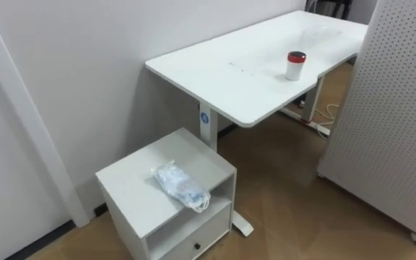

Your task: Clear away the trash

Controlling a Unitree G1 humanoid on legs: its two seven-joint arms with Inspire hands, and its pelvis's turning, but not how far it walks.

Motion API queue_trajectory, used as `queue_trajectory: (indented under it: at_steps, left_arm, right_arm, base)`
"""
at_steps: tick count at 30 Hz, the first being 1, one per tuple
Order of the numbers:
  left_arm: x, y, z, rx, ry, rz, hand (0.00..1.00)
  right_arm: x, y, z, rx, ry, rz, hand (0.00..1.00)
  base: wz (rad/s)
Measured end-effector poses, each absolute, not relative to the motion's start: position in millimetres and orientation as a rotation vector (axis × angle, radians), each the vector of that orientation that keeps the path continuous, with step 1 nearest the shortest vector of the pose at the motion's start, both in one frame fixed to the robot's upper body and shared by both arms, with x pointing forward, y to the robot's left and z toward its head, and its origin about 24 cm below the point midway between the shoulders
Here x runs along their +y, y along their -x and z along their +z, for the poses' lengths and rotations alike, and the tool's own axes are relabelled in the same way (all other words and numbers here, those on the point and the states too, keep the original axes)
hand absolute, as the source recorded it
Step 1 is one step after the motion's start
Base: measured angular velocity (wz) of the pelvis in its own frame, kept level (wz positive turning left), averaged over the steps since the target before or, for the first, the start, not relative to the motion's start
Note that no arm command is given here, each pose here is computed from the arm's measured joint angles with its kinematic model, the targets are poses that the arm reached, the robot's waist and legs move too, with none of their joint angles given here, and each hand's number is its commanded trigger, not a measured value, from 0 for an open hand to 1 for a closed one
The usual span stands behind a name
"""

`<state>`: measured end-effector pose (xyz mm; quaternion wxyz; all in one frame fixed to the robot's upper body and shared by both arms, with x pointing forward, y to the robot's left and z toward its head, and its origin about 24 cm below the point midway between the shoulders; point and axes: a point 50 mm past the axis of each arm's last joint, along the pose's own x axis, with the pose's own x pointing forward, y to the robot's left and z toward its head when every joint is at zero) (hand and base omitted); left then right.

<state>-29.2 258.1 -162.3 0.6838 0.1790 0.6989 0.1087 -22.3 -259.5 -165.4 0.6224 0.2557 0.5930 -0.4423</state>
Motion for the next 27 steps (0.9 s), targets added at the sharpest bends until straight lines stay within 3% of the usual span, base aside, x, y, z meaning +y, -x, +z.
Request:
queue_trajectory:
  at_steps: [14,19,27]
  left_arm:
    - [263.4,-46.0,-156.2,1.282,-0.503,0.317,0.00]
    - [254.9,-115.6,-134.3,0.976,-0.583,0.330,0.00]
    - [244.3,-165.8,-104.9,0.696,-0.674,0.352,0.00]
  right_arm:
    - [-266.0,-26.2,-163.0,1.218,-0.560,-0.953,1.00]
    - [-260.5,-38.4,-163.9,1.205,-0.523,-0.885,1.00]
    - [-260.7,-43.2,-163.4,1.188,-0.461,-0.798,1.00]
  base:
    - [-0.07]
    - [0.45]
    - [0.10]
